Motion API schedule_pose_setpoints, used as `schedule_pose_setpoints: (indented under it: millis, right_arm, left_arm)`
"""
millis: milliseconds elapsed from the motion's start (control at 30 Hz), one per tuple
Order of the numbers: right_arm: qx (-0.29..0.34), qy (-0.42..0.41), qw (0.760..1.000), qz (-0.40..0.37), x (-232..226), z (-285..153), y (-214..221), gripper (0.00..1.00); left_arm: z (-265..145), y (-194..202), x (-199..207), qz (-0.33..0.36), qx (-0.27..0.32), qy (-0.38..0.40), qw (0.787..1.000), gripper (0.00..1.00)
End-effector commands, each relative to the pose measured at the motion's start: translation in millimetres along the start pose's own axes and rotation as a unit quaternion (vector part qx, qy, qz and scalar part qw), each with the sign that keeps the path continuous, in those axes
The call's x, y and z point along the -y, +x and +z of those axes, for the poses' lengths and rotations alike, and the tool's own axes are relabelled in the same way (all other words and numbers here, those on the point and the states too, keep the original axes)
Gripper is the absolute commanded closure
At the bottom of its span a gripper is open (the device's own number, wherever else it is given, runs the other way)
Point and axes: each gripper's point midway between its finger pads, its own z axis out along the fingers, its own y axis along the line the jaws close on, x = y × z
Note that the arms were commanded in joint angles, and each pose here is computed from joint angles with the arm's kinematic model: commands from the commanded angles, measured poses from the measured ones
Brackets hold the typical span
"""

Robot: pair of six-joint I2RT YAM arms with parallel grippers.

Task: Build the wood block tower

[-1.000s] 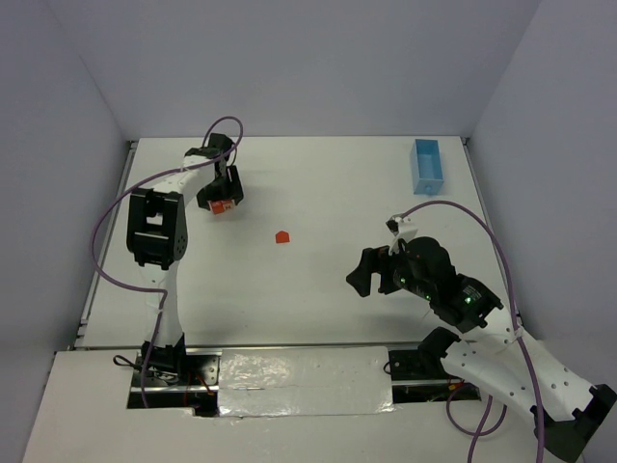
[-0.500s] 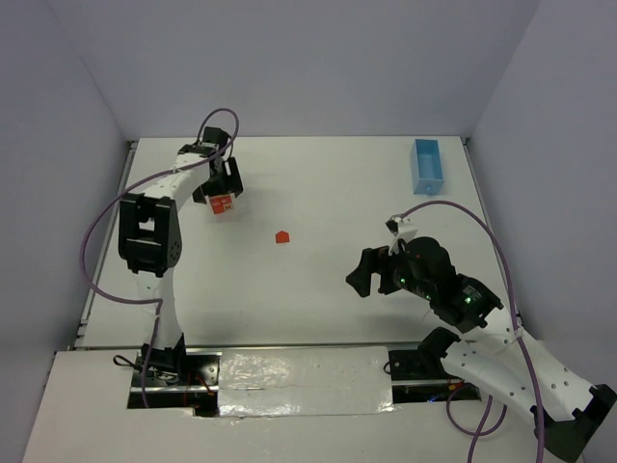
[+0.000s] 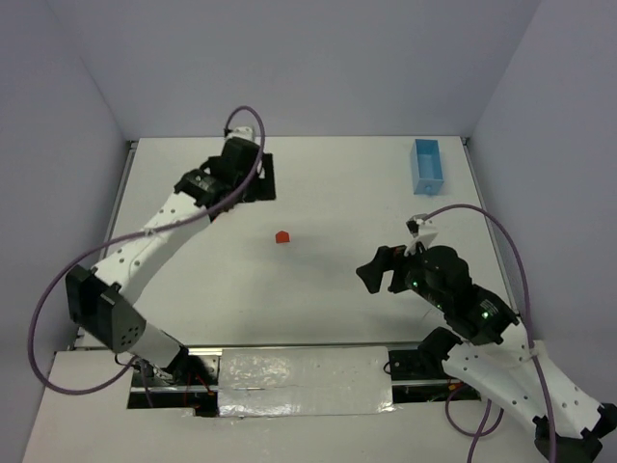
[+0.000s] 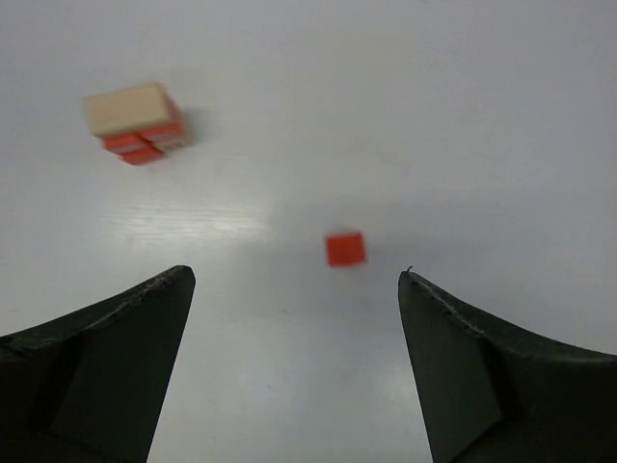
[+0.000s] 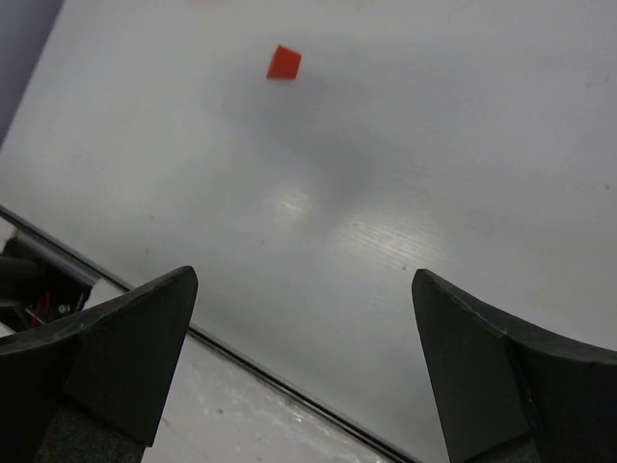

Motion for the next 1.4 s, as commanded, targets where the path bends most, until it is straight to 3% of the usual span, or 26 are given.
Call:
schedule_pose_setpoints:
  millis: [0, 133, 333, 600, 767, 800, 900, 967, 1067, 1100, 1300, 1367]
  right_arm:
    - [0.060, 0.018, 0.998, 0.014, 6.0, -10.3, -22.3, 0.00]
    - [0.028, 0.023, 0.999, 0.010, 6.2, -0.7, -13.0, 0.00]
    - [0.010, 0.019, 1.000, 0.007, 4.7, 4.8, -6.0, 0.00]
    - [0.000, 0.016, 1.000, 0.005, 4.0, 7.8, -2.2, 0.00]
    - [-0.001, 0.009, 1.000, 0.003, 1.8, 7.2, -1.9, 0.00]
    - [0.000, 0.008, 1.000, 0.003, 1.4, 7.0, -2.4, 0.00]
    - [0.001, 0.000, 1.000, 0.001, -1.2, 6.6, -2.1, 0.00]
    - [0.000, -0.005, 1.000, 0.000, -2.8, 6.1, -1.5, 0.00]
    - [0.002, -0.014, 1.000, -0.002, -5.5, 4.9, -2.4, 0.00]
    - [0.001, -0.018, 1.000, -0.002, -6.9, 4.7, -1.6, 0.00]
    - [0.005, -0.030, 1.000, -0.006, -10.7, 2.8, -2.4, 0.00]
    - [0.001, -0.041, 0.999, -0.006, -14.0, 2.3, -1.1, 0.00]
  left_arm:
    - [-25.8, 36.9, 46.1, -0.006, -0.003, 0.056, 0.998, 0.00]
    - [-19.3, 86.2, 75.8, 0.008, -0.033, 0.042, 0.999, 0.01]
    - [31.8, 137.2, 93.3, 0.024, -0.095, -0.009, 0.995, 0.00]
    - [71.7, 155.9, 94.4, -0.003, -0.123, -0.047, 0.991, 0.10]
    - [75.6, 136.6, 99.2, 0.082, -0.080, 0.002, 0.993, 0.05]
    - [76.1, 128.5, 97.3, 0.126, -0.073, 0.021, 0.989, 0.00]
    - [76.1, 128.8, 116.7, 0.179, -0.083, 0.125, 0.972, 0.00]
    - [74.3, 133.4, 121.1, 0.248, -0.091, 0.173, 0.949, 0.00]
    - [71.3, 133.7, 114.6, 0.327, -0.095, 0.186, 0.922, 0.00]
    - [69.3, 136.5, 105.5, 0.371, -0.107, 0.187, 0.903, 0.00]
    - [77.4, 135.3, 80.3, 0.446, -0.104, 0.225, 0.860, 0.01]
    - [81.4, 133.4, 74.3, 0.432, -0.104, 0.247, 0.861, 0.01]
